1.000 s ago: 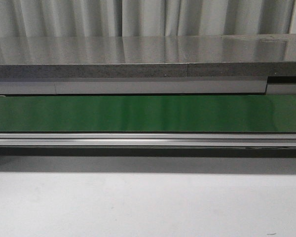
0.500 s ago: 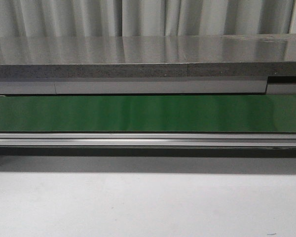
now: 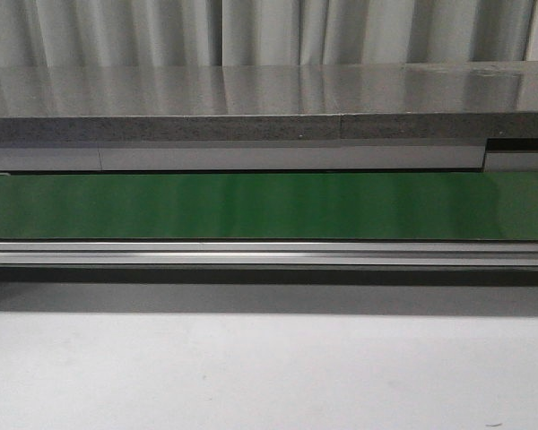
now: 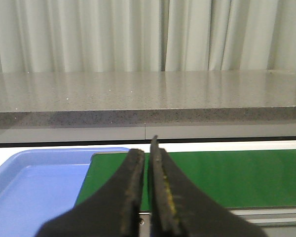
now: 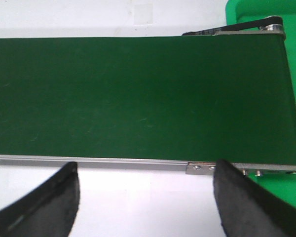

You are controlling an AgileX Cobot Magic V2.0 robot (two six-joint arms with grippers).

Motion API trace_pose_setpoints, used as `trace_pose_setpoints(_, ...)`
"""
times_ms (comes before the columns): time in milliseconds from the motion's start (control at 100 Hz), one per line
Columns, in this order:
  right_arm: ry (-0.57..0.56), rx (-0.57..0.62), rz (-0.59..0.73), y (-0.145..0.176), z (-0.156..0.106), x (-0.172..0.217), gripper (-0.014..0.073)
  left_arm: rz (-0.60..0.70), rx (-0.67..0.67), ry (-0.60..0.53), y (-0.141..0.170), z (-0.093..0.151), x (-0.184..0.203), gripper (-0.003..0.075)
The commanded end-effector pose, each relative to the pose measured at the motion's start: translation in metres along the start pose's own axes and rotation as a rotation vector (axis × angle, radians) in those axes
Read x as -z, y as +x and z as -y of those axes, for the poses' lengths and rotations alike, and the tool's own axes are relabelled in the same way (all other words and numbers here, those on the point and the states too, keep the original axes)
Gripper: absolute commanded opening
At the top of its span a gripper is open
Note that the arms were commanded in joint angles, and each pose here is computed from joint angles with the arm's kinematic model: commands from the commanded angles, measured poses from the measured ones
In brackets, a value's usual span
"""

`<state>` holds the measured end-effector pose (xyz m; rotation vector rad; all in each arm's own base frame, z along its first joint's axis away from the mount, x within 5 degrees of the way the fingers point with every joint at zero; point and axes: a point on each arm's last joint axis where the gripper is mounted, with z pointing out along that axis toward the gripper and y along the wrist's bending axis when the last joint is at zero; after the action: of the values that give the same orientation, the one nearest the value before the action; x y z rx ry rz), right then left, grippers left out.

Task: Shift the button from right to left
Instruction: 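Lower the right gripper around the yellow-capped button and close it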

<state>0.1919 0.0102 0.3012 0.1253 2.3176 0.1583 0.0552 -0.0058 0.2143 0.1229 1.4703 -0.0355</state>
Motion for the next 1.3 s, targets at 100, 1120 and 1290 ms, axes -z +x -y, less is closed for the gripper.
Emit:
trace_pose_setpoints(100, 0.020, 0.031, 0.079, -0.024, -0.001, 0.016, 0.0592, 0.075, 0.013, 0.011, 0.005, 0.001, 0.002, 0.0005)
trace_pose_setpoints(1120, 0.324, 0.116, -0.102, -0.087, 0.136, -0.058, 0.0592, 0.075, 0.013, 0.011, 0.005, 0.001, 0.002, 0.0005)
trace_pose_setpoints(1290, 0.340, 0.153, -0.166, -0.082, 0.157, -0.063, 0.0592, 0.075, 0.013, 0.011, 0.005, 0.001, 0.002, 0.0005)
